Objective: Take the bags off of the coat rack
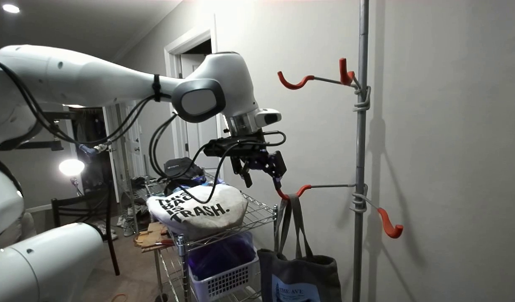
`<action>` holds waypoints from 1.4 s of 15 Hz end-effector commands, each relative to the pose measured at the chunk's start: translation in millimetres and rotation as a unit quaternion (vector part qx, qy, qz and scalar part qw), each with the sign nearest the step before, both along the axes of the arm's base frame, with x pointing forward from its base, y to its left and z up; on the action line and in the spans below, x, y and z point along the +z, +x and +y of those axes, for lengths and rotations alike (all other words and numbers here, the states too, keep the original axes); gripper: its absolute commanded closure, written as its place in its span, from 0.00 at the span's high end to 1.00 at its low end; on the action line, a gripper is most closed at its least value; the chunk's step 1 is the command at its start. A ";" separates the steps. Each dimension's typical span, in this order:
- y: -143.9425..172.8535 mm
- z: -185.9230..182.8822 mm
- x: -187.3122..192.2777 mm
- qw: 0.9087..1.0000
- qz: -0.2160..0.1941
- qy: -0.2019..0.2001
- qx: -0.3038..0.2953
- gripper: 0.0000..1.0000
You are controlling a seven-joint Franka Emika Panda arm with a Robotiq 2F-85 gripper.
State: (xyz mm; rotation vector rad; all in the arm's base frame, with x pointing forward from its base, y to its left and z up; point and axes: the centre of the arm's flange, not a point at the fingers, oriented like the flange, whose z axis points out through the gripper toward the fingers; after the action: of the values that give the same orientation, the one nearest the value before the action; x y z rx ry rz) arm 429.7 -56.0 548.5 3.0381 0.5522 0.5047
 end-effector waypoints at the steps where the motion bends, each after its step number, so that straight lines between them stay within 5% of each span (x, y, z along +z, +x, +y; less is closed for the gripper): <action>1: 0.0 0.0 0.0 1.000 0.000 0.000 0.000 1.00; 14: 4.3 -4.1 -1.9 1.000 -0.003 -0.001 0.008 1.00; 21: 15.0 -69.1 -33.4 0.993 0.025 -0.046 0.107 1.00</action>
State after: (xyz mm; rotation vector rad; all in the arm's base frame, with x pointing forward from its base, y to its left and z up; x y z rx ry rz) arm 431.0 -96.7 531.7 2.9907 0.7269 0.4424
